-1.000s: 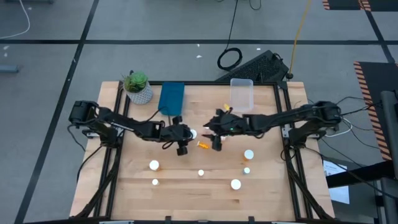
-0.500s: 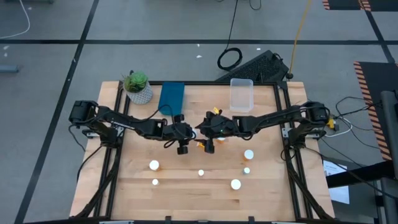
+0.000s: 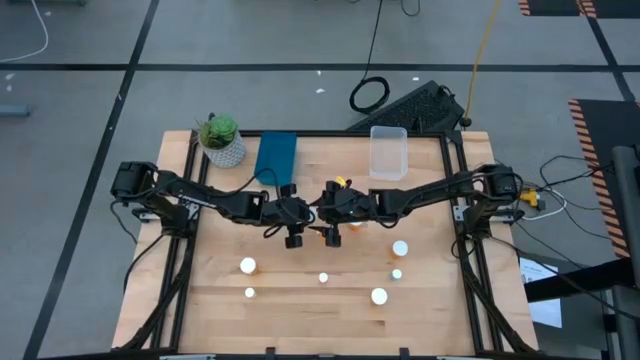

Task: Pick and place medicine bottles into bin by pill shape (circle, oval)
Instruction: Put the orange bottled capsules into the transparent bin

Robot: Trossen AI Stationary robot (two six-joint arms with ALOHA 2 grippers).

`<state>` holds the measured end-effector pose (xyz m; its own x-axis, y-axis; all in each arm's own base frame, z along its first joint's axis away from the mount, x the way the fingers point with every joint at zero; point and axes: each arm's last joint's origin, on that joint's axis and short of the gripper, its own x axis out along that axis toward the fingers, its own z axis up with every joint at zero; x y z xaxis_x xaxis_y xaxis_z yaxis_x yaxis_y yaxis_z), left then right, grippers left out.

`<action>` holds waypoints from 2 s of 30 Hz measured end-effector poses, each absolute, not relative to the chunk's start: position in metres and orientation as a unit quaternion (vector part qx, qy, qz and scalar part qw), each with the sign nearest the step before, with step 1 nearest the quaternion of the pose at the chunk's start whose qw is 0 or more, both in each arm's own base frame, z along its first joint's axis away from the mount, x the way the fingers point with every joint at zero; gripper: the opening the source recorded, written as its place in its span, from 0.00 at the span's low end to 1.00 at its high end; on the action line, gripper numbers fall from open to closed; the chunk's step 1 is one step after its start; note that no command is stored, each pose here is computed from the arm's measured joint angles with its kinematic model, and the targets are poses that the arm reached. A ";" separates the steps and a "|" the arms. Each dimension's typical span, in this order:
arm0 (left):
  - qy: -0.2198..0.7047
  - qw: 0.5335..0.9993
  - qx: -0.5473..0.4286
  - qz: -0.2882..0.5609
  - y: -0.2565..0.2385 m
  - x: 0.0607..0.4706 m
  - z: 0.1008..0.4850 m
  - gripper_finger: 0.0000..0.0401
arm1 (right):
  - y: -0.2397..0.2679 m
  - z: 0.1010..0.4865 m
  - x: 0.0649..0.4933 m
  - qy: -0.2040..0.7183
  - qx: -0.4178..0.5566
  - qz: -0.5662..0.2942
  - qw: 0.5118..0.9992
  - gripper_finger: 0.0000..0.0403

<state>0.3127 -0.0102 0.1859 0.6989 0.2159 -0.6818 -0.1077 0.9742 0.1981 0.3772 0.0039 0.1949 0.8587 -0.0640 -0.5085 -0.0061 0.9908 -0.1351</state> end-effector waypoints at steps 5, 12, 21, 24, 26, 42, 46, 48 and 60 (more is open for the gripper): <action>0.375 0.920 0.070 0.089 -0.010 0.313 0.186 0.43 | 0.004 0.196 0.378 0.262 -0.071 -0.015 0.962 0.71; 0.373 0.922 0.063 0.084 -0.011 0.313 0.186 0.43 | 0.003 0.196 0.378 0.262 -0.073 -0.016 0.962 0.59; 0.373 0.922 0.059 0.084 -0.011 0.313 0.187 0.43 | 0.003 0.195 0.377 0.264 -0.073 -0.015 0.962 0.51; 0.372 0.923 0.058 0.084 -0.011 0.314 0.187 0.44 | 0.003 0.195 0.377 0.265 -0.071 -0.015 0.962 0.54; 0.371 0.923 0.056 0.086 -0.012 0.313 0.187 0.47 | 0.003 0.195 0.377 0.265 -0.071 -0.014 0.962 0.54; 0.386 0.910 0.047 0.146 -0.018 0.308 0.183 0.86 | -0.003 0.217 0.359 0.291 -0.068 -0.021 0.954 0.53; 0.395 0.905 0.032 0.154 -0.017 0.307 0.182 0.85 | -0.015 0.228 0.347 0.312 -0.071 -0.034 0.947 0.53; 0.399 0.903 0.022 0.159 -0.017 0.306 0.181 0.83 | -0.025 0.234 0.340 0.323 -0.073 -0.045 0.943 0.53; 0.394 0.903 -0.009 0.171 -0.018 0.305 0.181 0.70 | -0.117 0.272 0.281 0.346 -0.072 -0.174 0.919 0.53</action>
